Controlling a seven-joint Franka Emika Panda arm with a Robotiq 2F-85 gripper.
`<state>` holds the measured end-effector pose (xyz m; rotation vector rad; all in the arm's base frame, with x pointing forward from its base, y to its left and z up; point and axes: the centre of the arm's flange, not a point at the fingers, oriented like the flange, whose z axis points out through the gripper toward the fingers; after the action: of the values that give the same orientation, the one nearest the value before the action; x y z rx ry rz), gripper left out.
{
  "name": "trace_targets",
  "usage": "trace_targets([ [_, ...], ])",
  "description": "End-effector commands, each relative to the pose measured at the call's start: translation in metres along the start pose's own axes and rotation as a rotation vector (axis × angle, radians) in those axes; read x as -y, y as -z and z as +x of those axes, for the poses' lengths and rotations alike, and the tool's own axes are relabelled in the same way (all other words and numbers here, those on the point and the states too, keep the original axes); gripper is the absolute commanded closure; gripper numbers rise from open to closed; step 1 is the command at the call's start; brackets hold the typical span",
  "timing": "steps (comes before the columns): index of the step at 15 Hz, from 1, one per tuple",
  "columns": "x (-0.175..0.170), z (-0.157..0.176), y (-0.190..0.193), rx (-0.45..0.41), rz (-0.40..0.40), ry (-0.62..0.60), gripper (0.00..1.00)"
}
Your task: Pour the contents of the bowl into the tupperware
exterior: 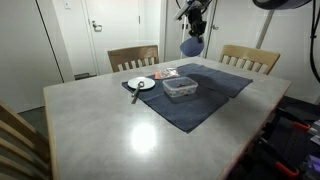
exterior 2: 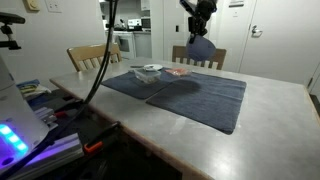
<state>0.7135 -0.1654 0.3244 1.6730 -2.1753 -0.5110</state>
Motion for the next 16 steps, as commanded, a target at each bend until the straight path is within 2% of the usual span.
trace_targets([
  [1,-0.032,0.008,-0.028,-0.017,-0.089,-0.111,0.99],
  [5,-0.037,0.006,-0.05,0.008,-0.193,-0.175,0.99],
  [10,-0.018,0.008,-0.104,0.025,-0.266,-0.367,0.99],
  [13,-0.009,0.009,-0.129,0.071,-0.27,-0.466,0.99],
  [16,-0.003,0.011,-0.135,0.098,-0.254,-0.548,0.99],
])
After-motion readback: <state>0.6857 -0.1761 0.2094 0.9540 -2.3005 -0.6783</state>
